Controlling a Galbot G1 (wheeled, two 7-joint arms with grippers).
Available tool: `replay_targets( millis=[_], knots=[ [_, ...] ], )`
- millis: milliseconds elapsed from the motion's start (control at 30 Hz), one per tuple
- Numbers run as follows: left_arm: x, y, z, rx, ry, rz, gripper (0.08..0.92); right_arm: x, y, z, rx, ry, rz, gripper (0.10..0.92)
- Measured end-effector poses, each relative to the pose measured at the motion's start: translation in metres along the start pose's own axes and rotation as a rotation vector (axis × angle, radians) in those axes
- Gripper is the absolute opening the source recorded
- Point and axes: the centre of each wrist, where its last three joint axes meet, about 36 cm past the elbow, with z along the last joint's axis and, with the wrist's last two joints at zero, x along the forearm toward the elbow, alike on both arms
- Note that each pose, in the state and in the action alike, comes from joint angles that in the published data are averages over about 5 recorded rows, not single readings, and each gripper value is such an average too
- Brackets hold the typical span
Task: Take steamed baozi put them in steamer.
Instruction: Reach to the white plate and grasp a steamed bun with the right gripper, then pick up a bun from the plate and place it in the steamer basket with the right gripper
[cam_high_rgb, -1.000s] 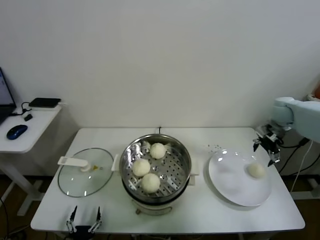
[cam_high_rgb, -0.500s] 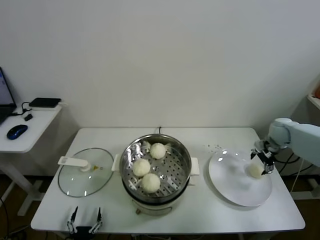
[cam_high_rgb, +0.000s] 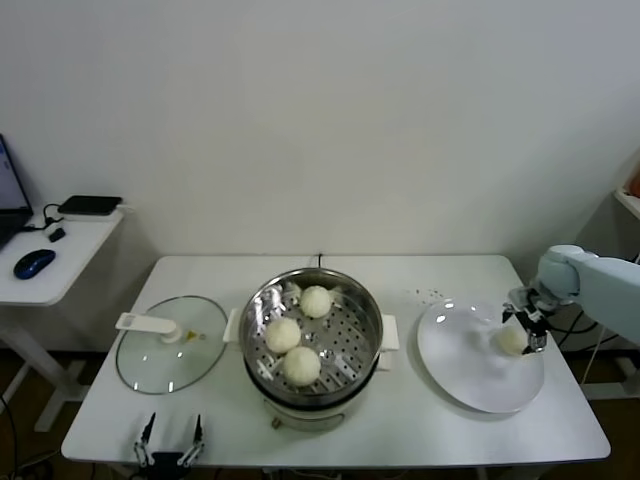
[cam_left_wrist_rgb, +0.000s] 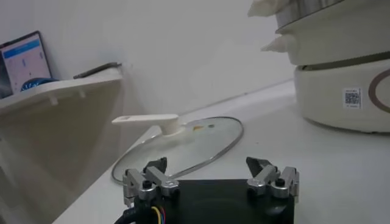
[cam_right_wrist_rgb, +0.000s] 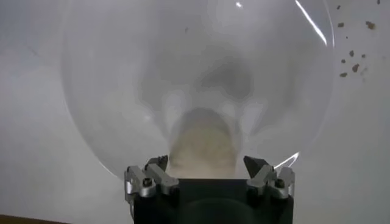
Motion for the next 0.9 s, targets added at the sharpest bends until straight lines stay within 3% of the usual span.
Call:
replay_targets(
  millis=[333,467,667,900],
  knots=[
    [0.000,0.001,0.000,-0.001,0.001,-0.003,0.823,-0.002,0.001,0.000,-0.004,0.000,-0.017,0.568],
    [0.000,0.002,-0.001,-0.002,-0.002,-0.004,0.823,0.003,0.001,0.000,-0.007,0.001,-0.017,0.509],
    [0.000,0.002,-0.003,-0.003,-0.007,-0.005,0.823,0.033,-0.011,-0.013,0.021,-0.013,-0.007,0.513],
    [0.000,0.000,-0.005,0.000,-0.012,0.001,0.823,0.105,-0.032,-0.053,0.074,-0.057,0.037,0.527]
  ],
)
